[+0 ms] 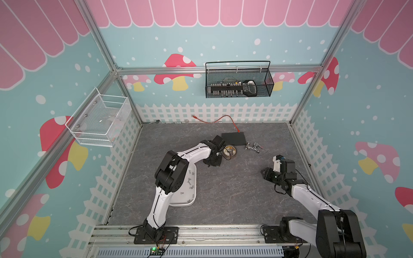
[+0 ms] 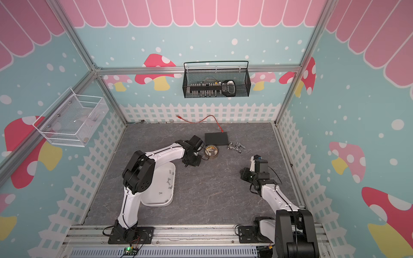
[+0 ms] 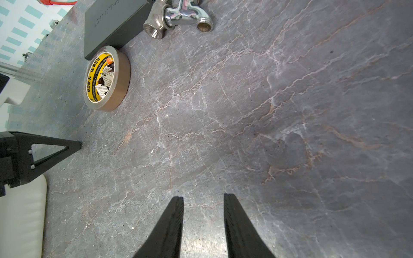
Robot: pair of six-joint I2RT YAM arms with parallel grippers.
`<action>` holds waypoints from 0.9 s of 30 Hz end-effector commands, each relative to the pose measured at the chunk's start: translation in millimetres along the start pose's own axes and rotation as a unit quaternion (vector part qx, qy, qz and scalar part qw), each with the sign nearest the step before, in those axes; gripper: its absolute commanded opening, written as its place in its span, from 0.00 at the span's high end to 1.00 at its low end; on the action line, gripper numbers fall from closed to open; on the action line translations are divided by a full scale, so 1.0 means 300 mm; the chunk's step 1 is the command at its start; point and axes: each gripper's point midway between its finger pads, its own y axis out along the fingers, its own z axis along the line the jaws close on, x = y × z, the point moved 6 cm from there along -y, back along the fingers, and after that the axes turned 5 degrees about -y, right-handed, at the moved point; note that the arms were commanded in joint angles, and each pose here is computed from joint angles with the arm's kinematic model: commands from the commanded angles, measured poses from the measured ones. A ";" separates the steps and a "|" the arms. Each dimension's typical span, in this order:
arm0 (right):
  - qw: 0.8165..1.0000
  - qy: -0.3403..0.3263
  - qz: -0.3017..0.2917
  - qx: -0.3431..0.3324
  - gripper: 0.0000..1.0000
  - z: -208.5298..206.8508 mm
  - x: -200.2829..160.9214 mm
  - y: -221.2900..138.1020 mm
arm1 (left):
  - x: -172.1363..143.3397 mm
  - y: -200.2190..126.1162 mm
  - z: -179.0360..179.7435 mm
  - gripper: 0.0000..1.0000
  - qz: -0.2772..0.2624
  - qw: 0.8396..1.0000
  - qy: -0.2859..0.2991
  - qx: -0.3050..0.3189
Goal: Put the screws on the desktop into the storage box
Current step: Pick up the screw from the center of the board.
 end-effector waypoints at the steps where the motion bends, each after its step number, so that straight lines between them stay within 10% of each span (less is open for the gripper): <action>1: 1.000 -0.001 -0.001 0.001 0.64 -0.002 0.001 -0.007 | -0.055 0.073 0.021 0.99 0.046 0.999 0.007 0.023; 19: 1.000 0.000 0.002 0.001 0.64 -0.003 0.000 -0.003 | 0.011 -0.245 -0.026 1.00 -0.058 0.998 -0.012 -0.015; 27: 1.000 0.002 0.004 0.007 0.64 0.000 -0.004 -0.001 | -0.123 -0.429 0.077 1.00 -0.103 0.993 -0.061 0.005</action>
